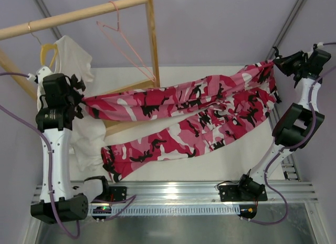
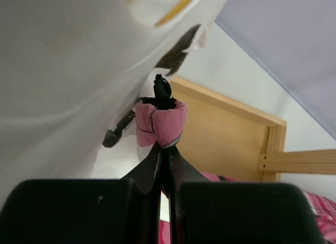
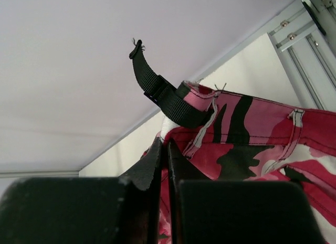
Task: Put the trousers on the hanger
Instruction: Fold the trousers
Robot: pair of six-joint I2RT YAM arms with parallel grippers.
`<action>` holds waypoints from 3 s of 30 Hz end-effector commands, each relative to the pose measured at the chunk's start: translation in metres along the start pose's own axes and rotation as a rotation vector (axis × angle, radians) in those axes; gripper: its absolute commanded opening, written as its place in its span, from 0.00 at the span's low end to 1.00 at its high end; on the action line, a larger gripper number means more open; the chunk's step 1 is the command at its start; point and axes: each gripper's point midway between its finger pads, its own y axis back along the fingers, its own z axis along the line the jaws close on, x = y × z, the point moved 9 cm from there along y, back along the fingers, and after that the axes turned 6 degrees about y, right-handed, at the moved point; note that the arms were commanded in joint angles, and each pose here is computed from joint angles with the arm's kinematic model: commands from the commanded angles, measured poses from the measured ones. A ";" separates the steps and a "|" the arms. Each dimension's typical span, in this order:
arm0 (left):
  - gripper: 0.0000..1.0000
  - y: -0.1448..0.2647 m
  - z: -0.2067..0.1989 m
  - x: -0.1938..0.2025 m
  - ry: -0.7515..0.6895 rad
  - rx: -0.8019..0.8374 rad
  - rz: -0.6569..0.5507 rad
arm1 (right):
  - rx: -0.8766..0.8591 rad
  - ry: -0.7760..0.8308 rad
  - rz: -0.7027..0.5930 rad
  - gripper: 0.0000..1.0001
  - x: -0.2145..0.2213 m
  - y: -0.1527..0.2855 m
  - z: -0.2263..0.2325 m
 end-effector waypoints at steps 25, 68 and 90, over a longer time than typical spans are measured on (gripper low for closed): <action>0.00 -0.036 -0.008 0.061 -0.023 0.243 0.234 | 0.056 0.175 0.183 0.05 0.098 -0.058 0.060; 0.63 -0.040 -0.036 0.113 -0.210 0.046 0.368 | 0.073 0.238 0.394 0.63 0.214 0.067 0.123; 0.65 0.044 0.032 0.208 -0.282 0.095 0.674 | 0.788 -0.007 0.402 0.51 0.262 0.148 0.022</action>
